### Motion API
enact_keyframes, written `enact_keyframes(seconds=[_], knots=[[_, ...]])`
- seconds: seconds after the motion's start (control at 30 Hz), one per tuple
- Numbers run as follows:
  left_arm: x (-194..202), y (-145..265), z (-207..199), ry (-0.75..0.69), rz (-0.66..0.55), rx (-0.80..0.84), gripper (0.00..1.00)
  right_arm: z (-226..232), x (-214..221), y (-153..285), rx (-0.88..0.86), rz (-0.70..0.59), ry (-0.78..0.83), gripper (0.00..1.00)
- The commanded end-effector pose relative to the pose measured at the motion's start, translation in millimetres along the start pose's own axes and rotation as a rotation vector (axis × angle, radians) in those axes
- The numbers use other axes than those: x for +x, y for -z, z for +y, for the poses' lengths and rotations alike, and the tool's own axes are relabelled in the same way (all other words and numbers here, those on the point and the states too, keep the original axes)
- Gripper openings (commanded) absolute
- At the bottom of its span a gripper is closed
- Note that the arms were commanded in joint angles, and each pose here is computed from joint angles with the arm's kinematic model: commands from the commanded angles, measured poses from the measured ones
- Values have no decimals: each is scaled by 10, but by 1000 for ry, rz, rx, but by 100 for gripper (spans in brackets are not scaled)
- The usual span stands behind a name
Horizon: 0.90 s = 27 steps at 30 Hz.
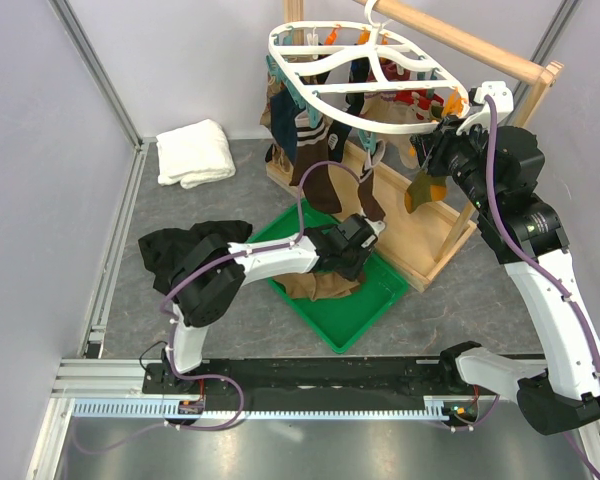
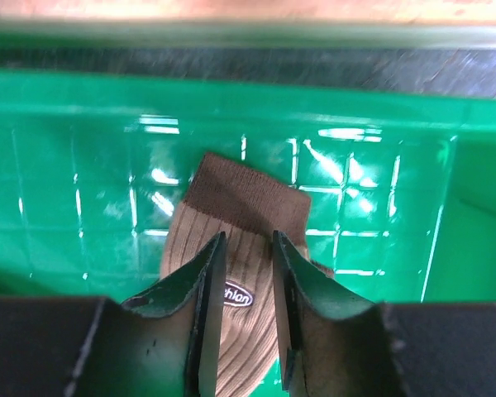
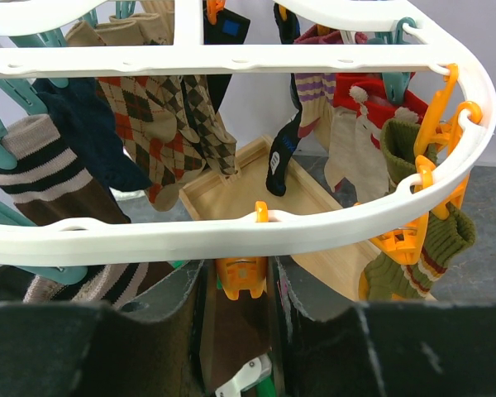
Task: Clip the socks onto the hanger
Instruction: Adjust the sock in the bin.
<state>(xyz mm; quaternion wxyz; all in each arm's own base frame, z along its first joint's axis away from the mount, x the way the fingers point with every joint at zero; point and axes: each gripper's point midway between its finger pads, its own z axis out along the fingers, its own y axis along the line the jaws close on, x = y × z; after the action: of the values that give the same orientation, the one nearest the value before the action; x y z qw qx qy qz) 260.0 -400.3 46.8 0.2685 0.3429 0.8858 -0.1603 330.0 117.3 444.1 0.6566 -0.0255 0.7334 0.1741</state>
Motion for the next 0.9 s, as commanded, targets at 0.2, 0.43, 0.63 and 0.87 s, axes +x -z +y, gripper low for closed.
enact_keyframes(seconds=[0.2, 0.43, 0.63, 0.87], knots=[[-246, -53, -140, -171, -50, -12, 36, 11, 266, -9, -16, 97, 13, 0], [-151, -109, -186, -288, -3, -10, 37, 5, 283, -17, -15, 102, 13, 0], [-78, -172, -391, -416, 15, 72, 37, 1, 292, -12, -13, 105, 16, 0], [-113, -83, -448, -433, -2, 78, 38, -12, 281, 1, -8, 102, 19, 0]])
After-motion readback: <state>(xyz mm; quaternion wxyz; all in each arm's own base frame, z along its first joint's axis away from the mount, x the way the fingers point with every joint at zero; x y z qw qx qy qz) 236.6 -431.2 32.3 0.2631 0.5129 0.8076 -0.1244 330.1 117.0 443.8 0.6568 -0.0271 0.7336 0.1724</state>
